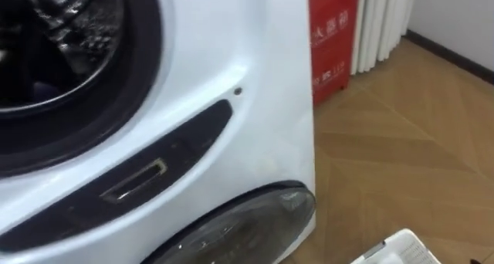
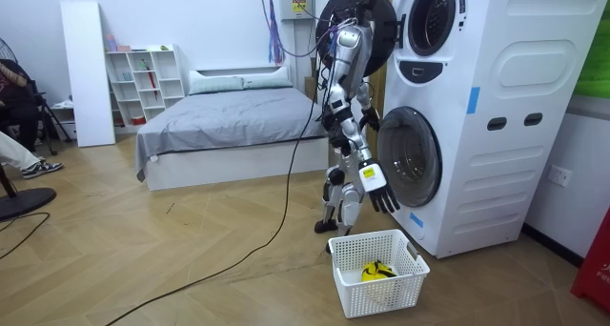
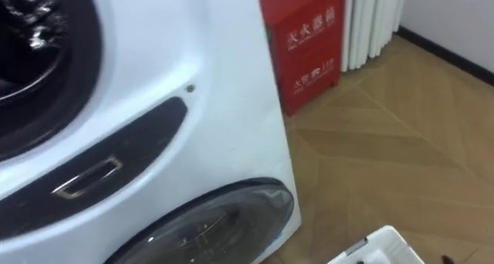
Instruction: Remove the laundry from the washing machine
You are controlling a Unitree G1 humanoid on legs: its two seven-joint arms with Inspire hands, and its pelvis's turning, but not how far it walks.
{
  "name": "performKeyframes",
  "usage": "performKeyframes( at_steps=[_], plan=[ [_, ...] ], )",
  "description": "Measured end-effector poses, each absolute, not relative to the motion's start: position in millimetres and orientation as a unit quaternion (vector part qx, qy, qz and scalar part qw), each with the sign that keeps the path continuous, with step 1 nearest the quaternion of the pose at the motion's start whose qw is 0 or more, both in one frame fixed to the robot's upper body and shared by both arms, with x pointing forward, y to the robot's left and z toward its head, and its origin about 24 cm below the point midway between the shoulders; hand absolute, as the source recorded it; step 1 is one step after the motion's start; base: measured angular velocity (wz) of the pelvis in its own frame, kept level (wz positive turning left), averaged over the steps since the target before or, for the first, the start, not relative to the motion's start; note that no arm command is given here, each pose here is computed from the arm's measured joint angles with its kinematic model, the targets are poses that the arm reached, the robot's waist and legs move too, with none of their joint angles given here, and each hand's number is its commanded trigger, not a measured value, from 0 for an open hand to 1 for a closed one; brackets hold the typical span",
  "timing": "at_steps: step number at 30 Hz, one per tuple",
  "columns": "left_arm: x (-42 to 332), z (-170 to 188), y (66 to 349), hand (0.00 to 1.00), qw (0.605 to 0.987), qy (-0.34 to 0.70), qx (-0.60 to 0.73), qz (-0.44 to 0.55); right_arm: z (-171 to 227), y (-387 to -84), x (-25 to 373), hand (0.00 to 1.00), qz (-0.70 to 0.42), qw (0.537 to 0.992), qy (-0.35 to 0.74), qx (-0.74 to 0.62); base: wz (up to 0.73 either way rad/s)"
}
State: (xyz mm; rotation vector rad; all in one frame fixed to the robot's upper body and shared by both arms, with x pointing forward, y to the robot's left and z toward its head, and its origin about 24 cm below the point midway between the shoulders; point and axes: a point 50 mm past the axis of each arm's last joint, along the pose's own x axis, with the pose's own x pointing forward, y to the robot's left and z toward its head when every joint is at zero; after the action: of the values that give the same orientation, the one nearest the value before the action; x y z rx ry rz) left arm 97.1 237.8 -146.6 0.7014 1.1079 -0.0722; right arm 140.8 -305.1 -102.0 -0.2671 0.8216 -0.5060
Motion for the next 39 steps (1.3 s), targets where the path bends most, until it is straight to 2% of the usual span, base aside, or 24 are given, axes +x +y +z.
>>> performKeyframes(
  at_steps=[2,7,13,16,23,30,39],
  plan=[
    [99,-146,236,0.00,0.795,0.511,0.324,-0.037,-120,-299,119,0.00,-0.225,0.855,0.454,-0.111,0.52],
    [100,-146,236,0.00,0.801,0.514,0.307,-0.029,-140,-284,95,0.00,-0.195,0.826,0.522,-0.084,0.45],
    [92,-146,245,0.00,0.800,0.526,0.288,0.011,-152,-263,85,0.00,-0.156,0.815,0.555,-0.063,0.30],
    [91,-147,241,0.00,0.803,0.528,0.275,0.018,-159,-253,75,0.00,-0.143,0.800,0.580,-0.048,0.22],
    [85,-150,243,0.00,0.801,0.542,0.252,0.040,-163,-250,60,0.00,-0.142,0.786,0.600,-0.042,0.11],
    [70,-154,248,0.00,0.786,0.569,0.232,0.065,-165,-245,53,0.00,-0.132,0.781,0.609,-0.039,0.02],
    [35,-163,245,0.00,0.748,0.617,0.233,0.074,-167,-240,46,0.00,-0.131,0.774,0.618,-0.033,-0.03]
  ],
)
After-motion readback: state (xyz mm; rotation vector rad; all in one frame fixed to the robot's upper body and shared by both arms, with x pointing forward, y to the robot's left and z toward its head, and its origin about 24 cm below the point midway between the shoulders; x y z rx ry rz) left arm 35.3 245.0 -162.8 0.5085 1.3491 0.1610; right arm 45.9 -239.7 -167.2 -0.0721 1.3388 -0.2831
